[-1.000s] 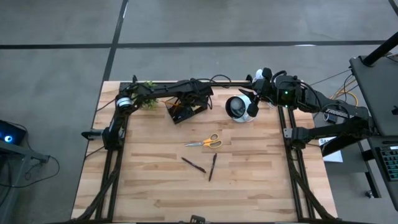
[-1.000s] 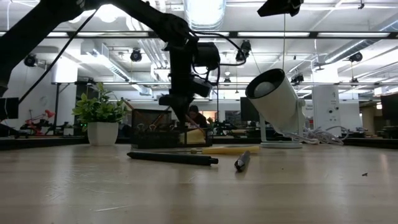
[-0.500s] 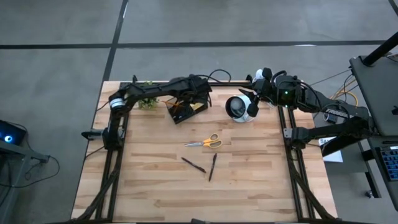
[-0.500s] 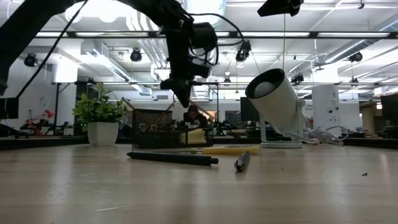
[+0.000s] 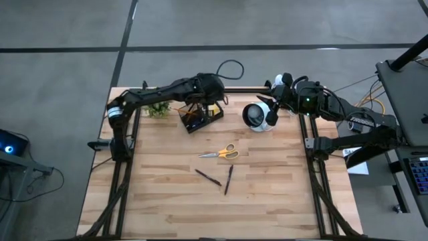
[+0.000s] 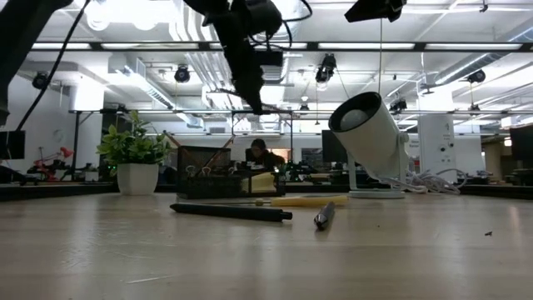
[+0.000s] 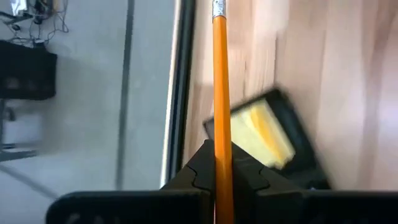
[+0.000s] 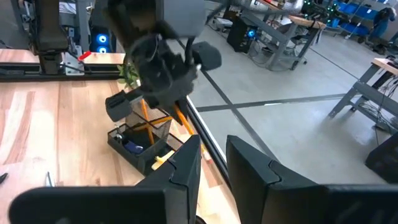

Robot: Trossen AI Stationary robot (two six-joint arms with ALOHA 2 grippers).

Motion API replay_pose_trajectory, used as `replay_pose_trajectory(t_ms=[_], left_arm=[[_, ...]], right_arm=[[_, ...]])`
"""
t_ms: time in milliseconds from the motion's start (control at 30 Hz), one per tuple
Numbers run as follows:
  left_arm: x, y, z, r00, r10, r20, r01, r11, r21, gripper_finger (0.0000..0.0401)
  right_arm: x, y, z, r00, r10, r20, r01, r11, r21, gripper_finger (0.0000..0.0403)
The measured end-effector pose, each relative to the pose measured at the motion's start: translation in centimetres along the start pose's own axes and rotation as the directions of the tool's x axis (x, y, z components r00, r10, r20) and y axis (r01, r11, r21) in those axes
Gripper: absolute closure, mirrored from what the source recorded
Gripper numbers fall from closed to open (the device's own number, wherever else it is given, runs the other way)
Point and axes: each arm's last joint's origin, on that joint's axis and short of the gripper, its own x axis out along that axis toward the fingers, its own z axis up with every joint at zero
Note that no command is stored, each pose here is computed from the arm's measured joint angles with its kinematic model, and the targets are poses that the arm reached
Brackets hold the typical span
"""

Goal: Pick and place office supplies into organizer
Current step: Put the yellow pencil into the black desk organizer

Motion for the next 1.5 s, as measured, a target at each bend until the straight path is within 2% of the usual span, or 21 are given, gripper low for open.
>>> replay_pose_trajectory(t_ms=[167,367,600,767,900,1033,1100,1367,1433,1500], left_arm=[[-1.9,1.0,0.5,0.991,0.044,0.128,-0.022,0.985,-0.172,0.0399],[-3.3,1.4,0.1,0.948,0.124,0.292,-0.022,0.944,-0.328,0.0399],[-4.0,0.1,-3.0,0.851,0.233,0.471,0.017,0.884,-0.468,0.0399],[-3.5,-1.3,-5.7,0.746,0.338,0.574,0.083,0.808,-0.583,0.0399],[-2.3,-2.6,-7.8,0.676,0.422,0.604,0.08,0.773,-0.63,0.0399],[-1.1,-3.8,-9.6,0.636,0.484,0.601,0.069,0.74,-0.669,0.0399],[-0.5,-4.4,-10.4,0.629,0.504,0.592,0.061,0.727,-0.684,0.0399],[2.5,-6.1,-13.0,0.649,0.567,0.507,-0.008,0.672,-0.741,0.0399],[3.4,-6.4,-13.7,0.651,0.576,0.494,0.016,0.64,-0.768,0.0399],[4.0,-6.4,-14.0,0.633,0.594,0.497,0.059,0.603,-0.796,0.0399]], right_arm=[[0.0,0.0,0.0,1.0,0.0,-0.001,0.0,1.0,0.0,0.0337],[0.0,0.0,0.0,1.0,0.0,-0.001,0.0,1.0,0.0,0.0337],[0.0,0.0,0.0,1.0,0.0,-0.002,0.0,1.0,0.0,0.0337],[0.0,0.0,0.0,1.0,0.001,-0.001,-0.001,1.0,0.0,0.0337],[0.0,0.0,0.0,1.0,0.001,-0.002,-0.001,1.0,0.0,0.0337],[0.0,0.1,0.0,1.0,0.004,0.0,-0.004,1.0,-0.001,0.0337],[0.0,0.1,0.0,1.0,0.003,0.0,-0.003,1.0,-0.001,0.0337],[0.0,0.1,0.0,1.0,0.004,0.0,-0.004,1.0,0.002,0.0337],[0.0,0.1,0.0,1.0,0.004,0.0,-0.004,1.0,0.003,0.0337],[0.0,0.1,0.0,1.0,0.004,0.0,-0.004,1.0,0.006,0.0337]])
